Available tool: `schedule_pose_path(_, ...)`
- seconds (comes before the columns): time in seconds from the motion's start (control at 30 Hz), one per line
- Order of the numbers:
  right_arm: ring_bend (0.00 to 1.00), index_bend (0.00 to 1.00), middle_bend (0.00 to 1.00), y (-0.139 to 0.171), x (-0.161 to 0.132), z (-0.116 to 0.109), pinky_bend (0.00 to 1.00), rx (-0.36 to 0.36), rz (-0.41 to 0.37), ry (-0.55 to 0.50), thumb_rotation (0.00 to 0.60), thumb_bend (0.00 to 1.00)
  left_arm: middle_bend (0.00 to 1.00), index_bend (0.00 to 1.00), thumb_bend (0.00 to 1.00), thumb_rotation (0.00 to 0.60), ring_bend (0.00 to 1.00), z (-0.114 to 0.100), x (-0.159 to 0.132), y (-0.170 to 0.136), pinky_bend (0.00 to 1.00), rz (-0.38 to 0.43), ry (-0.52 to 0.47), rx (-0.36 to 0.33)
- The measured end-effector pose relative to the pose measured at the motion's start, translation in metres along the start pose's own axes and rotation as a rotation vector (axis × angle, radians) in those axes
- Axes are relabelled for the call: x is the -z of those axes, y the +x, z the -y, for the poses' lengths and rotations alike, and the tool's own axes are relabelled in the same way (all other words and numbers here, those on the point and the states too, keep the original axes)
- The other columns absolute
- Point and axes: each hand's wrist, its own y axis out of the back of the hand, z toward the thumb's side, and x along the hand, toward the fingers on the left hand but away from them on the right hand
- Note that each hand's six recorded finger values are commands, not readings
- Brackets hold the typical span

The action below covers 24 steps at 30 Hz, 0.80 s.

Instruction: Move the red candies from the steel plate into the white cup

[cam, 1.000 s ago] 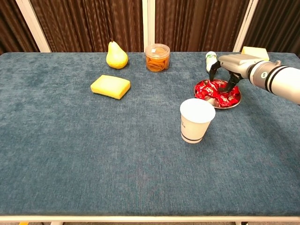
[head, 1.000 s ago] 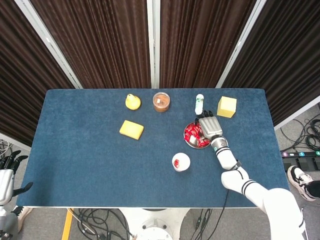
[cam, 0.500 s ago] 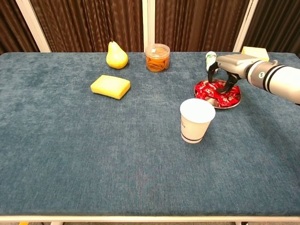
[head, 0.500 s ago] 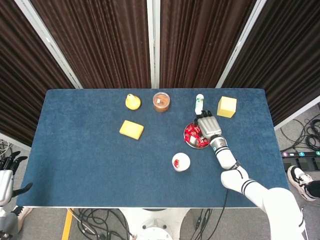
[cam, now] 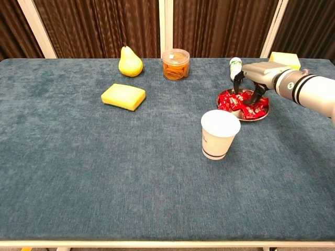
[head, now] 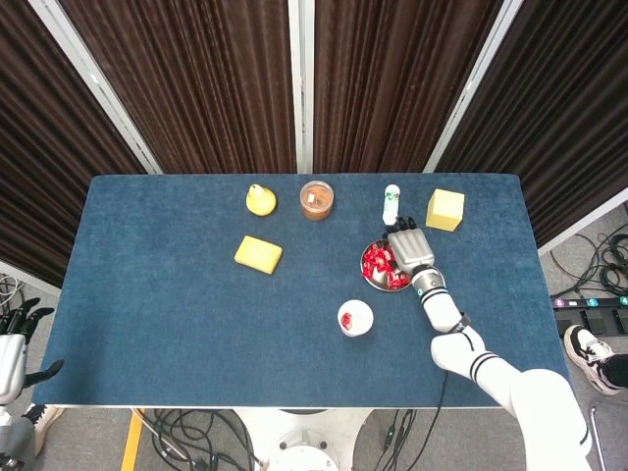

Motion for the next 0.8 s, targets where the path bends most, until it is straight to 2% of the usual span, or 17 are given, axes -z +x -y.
schedule_pose_path(0.47,0.0,0.42,0.23,-0.0017,-0.0021,0.0049,0.06,0.003,0.002,0.041,0.6,0.31,0.24,0.31,0.09,0.6,0.21,0.0016,0.0021,-0.0007,0.22,-0.004,-0.005,0.003)
schedule_pose_path(0.63,0.0,0.5,0.25,-0.0027,-0.0009,0.005,0.06,0.01,0.008,0.043,0.6,0.38,0.24,0.31,0.09,0.6,0.21,0.0015,0.0024,-0.0007,0.22,-0.003,-0.006,0.001)
schedule_pose_path(0.8,0.0,0.56,0.26,-0.0022,-0.0017,0.0035,0.06,0.023,0.002,0.036,0.6,0.4,0.24,0.31,0.09,0.6,0.21,0.0009,0.0017,0.0,0.22,-0.002,-0.009,0.0)
